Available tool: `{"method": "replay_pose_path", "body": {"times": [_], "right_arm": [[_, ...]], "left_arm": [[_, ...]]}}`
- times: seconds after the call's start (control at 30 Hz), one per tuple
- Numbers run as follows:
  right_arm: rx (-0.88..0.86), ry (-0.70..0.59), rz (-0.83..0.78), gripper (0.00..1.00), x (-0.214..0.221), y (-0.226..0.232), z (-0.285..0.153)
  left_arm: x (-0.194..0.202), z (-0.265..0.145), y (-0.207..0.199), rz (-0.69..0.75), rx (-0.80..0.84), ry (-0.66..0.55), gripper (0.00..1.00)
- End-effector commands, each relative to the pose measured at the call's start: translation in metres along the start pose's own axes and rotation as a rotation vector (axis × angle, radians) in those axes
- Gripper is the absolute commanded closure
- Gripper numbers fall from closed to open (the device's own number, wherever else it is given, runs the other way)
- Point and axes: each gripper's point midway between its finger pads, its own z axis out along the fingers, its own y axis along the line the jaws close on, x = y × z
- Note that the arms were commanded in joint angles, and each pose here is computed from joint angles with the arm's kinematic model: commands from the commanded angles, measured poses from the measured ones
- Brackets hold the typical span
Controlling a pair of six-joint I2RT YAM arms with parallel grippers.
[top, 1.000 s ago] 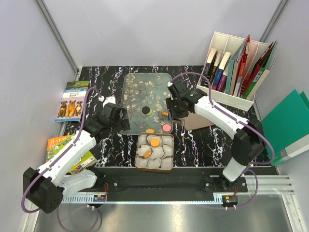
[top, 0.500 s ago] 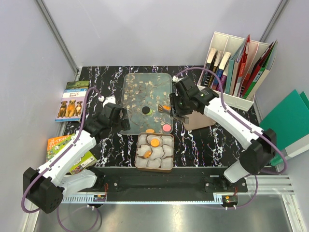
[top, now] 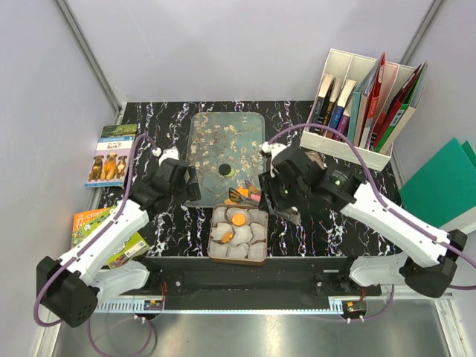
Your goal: Pack the cookies
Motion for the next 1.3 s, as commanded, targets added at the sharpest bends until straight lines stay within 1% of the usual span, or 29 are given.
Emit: {"method": "replay_pose_path", "body": {"times": [0.0, 0.17, 0.33, 0.5, 0.63, 0.77, 0.8, 1.0, 1.2, 1.27], "right_arm": [[0.028, 0.023, 0.042, 0.89, 0.027, 0.001, -0.013], [0.016, 0.058, 0.064, 0.89, 0.05, 0.005, -0.016], [-0.003, 0.111, 0.033, 0.91, 0.073, 0.02, -0.008], [-0.004, 0.127, 0.019, 0.91, 0.077, 0.029, 0.002], [0.005, 0.123, 0.018, 0.89, 0.076, 0.029, 0.003], [0.012, 0.134, 0.018, 0.81, 0.078, 0.028, 0.005], [0.012, 0.133, 0.018, 0.77, 0.079, 0.028, 0.006], [0.015, 0.139, 0.021, 0.64, 0.08, 0.028, 0.008], [0.012, 0.141, 0.02, 0.58, 0.08, 0.029, 0.007], [0.011, 0.142, 0.018, 0.55, 0.08, 0.03, 0.008]], "left_arm": [[-0.008, 0.0, -0.002, -0.009, 0.004, -0.034, 0.06], [-0.008, -0.001, -0.002, -0.01, 0.005, -0.036, 0.06], [-0.008, 0.0, -0.003, -0.01, 0.006, -0.035, 0.06], [-0.007, -0.001, -0.002, -0.011, 0.006, -0.035, 0.06], [-0.007, -0.002, -0.001, -0.01, 0.007, -0.04, 0.06], [-0.008, -0.002, -0.002, -0.011, 0.008, -0.038, 0.06], [-0.008, -0.002, -0.003, -0.011, 0.01, -0.039, 0.06], [-0.008, -0.002, -0.003, -0.011, 0.009, -0.038, 0.06], [-0.008, -0.002, -0.002, -0.011, 0.008, -0.038, 0.06], [-0.007, -0.002, -0.002, -0.01, 0.008, -0.037, 0.06]]}}
